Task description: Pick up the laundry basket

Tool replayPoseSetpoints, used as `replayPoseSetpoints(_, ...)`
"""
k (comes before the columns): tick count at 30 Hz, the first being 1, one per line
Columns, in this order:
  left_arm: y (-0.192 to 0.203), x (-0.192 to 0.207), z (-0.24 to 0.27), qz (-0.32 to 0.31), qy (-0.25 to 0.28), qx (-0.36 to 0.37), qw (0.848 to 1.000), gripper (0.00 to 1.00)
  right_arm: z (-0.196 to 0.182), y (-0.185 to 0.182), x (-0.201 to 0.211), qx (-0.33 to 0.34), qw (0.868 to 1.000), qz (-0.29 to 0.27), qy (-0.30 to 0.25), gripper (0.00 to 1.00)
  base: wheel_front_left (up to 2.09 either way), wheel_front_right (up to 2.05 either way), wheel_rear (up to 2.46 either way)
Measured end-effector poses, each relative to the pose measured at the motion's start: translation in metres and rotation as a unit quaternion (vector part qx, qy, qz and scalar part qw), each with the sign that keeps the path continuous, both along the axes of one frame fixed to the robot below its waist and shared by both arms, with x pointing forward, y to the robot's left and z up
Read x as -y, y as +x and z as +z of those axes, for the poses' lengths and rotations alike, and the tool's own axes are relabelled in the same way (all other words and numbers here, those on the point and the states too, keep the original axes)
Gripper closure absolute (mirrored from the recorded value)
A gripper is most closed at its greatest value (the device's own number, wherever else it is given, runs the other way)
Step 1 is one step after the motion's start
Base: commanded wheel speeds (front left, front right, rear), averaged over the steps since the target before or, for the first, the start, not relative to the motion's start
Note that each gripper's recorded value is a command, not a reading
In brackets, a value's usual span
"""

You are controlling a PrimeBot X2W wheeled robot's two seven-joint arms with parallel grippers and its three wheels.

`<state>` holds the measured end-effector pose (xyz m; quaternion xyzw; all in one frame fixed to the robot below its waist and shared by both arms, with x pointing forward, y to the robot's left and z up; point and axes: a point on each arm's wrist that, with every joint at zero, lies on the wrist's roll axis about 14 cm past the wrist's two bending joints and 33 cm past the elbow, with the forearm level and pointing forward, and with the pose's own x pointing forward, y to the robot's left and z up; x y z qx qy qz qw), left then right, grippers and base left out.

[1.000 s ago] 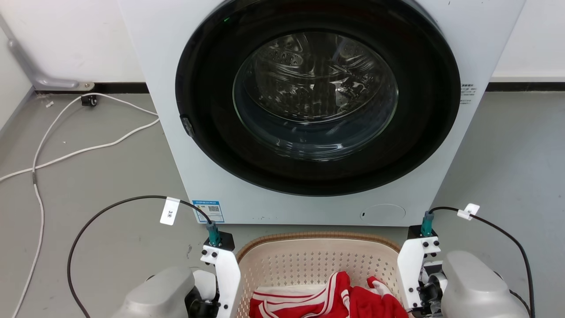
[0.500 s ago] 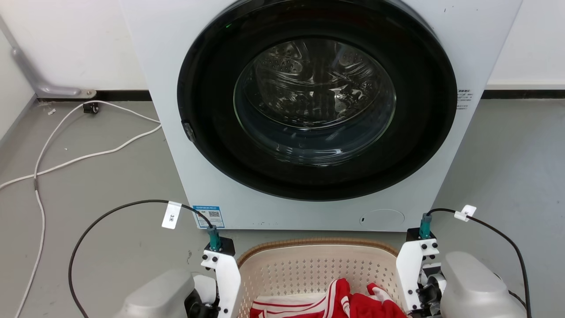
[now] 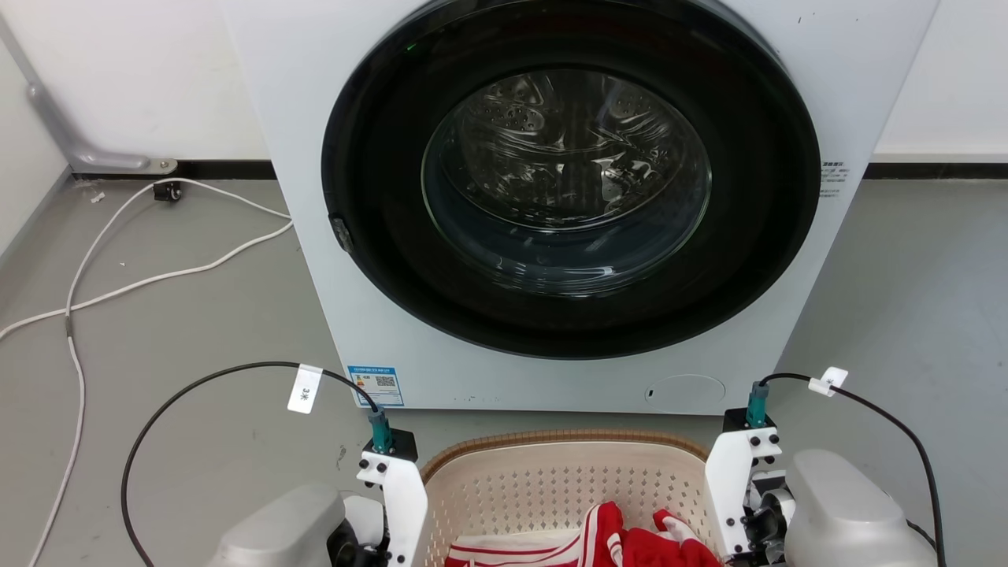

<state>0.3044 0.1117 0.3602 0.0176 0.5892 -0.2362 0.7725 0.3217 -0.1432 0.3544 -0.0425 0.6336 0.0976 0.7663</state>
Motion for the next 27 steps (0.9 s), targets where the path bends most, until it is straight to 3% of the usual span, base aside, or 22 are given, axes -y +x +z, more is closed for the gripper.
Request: replayPoseSetpoints(27,-0.0044,-0.002,-0.0014,-0.002,0.006,-0.006,1.0,1.0,-0.0018,-0.0053,-0.0014,-0.002,1.0,0.001,0.003,1.0,0.0,0.0,0.0)
